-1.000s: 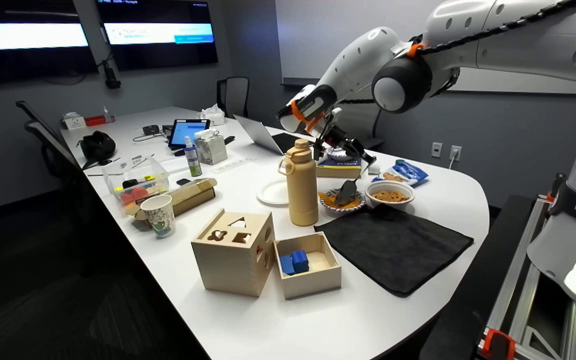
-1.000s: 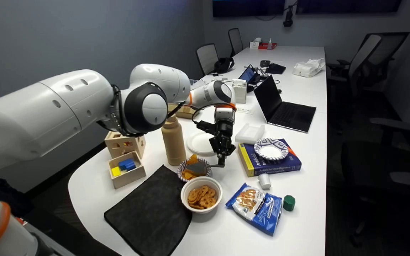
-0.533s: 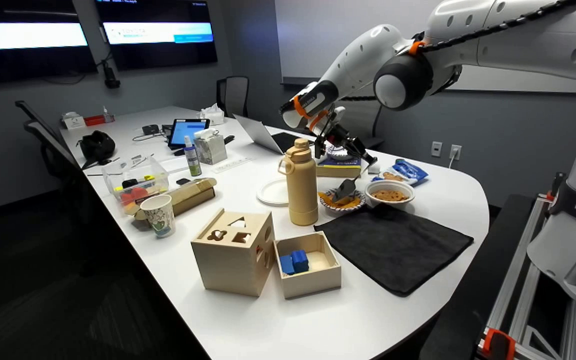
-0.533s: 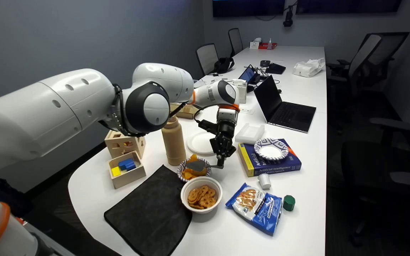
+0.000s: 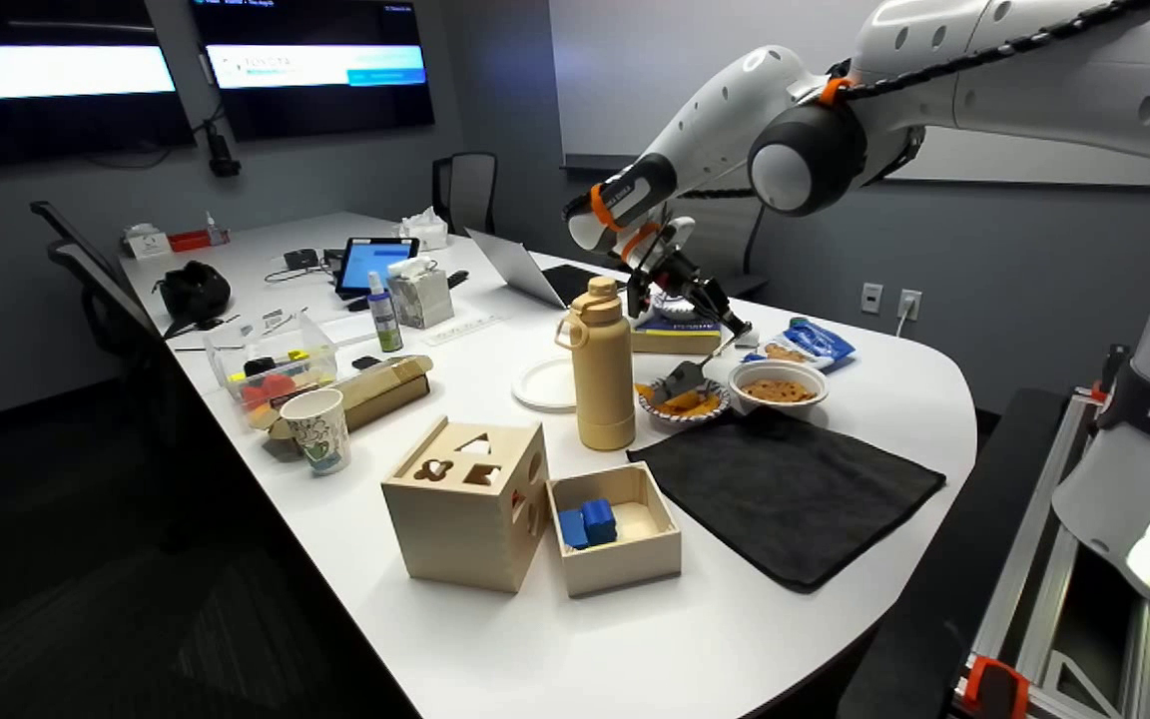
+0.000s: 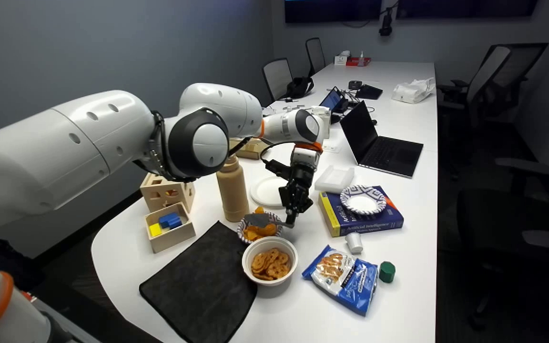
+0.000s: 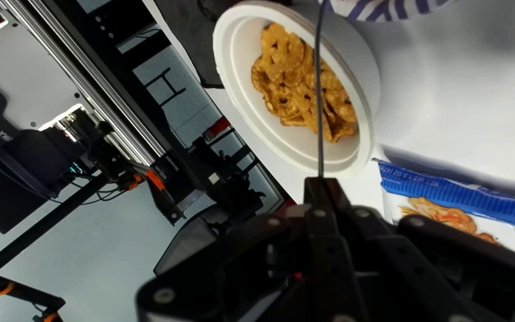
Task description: Use the silver spatula to stir the contents of the white plate with blue markings
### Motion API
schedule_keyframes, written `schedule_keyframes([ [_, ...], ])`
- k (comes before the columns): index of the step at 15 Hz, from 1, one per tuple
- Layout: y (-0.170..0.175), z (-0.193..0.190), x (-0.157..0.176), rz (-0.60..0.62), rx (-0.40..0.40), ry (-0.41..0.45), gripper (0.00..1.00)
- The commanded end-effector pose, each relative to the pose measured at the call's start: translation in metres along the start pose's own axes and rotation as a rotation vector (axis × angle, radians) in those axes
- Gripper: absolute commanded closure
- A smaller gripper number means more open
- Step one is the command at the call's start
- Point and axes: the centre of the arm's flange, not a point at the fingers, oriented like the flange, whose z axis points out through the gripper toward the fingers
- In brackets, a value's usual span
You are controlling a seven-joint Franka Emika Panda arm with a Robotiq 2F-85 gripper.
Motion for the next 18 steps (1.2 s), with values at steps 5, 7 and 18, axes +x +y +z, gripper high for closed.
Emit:
schedule_keyframes([
  [5,-0.003,0.003,0.018,0.091,-0.103,-0.16,0.99],
  [7,-0.006,0.008,0.021,0.093,-0.124,-0.186,0.99],
  [18,-0.004,0.041,0.028,0.079,-0.205,-0.335,0.99],
])
